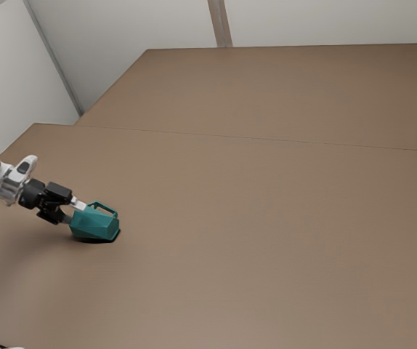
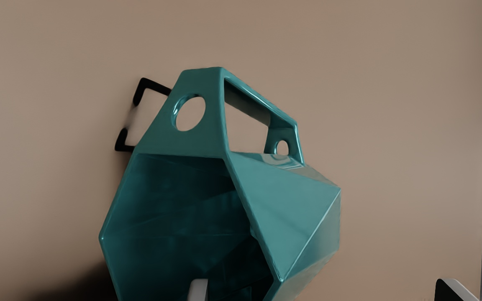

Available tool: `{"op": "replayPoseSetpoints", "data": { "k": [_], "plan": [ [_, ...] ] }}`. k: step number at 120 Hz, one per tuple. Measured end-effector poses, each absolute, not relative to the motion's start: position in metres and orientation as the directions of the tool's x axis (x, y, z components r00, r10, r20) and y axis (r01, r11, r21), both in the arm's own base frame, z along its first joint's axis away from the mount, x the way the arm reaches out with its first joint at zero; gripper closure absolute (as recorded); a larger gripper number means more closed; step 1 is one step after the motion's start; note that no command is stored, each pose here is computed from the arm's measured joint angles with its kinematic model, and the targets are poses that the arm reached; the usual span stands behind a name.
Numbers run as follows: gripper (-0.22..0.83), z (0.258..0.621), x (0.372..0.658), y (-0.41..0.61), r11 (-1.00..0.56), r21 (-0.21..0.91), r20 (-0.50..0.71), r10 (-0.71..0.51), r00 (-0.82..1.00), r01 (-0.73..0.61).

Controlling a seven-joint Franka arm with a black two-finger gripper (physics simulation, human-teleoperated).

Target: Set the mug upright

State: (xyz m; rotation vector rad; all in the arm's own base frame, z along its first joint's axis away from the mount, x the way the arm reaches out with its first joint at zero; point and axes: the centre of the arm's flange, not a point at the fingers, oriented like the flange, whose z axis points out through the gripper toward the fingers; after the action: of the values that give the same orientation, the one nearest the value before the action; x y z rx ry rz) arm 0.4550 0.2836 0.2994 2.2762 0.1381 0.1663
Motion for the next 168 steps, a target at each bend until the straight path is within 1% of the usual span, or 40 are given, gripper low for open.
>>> {"op": "replayPoseSetpoints", "data": {
  "k": [80,87,92,110,133,151,168],
  "plan": [
    [0.02,0.277,0.47,0.269,-0.652,0.758,0.077,0.108,0.991,0.012],
    [0.03,0.277,0.471,0.268,-0.652,0.758,0.078,0.105,0.991,0.009],
    [0.06,0.277,0.472,0.267,-0.652,0.758,0.079,0.103,0.992,0.007],
    [0.26,0.279,0.473,0.267,-0.656,0.754,0.087,0.101,0.991,0.001],
    [0.46,0.286,0.476,0.269,-0.668,0.744,0.104,0.098,0.99,-0.012],
    [0.6,0.297,0.477,0.27,-0.68,0.732,0.122,0.092,0.988,-0.027],
    [0.68,0.3,0.48,0.266,-0.686,0.726,0.128,0.079,0.989,-0.04]
  ]
}}
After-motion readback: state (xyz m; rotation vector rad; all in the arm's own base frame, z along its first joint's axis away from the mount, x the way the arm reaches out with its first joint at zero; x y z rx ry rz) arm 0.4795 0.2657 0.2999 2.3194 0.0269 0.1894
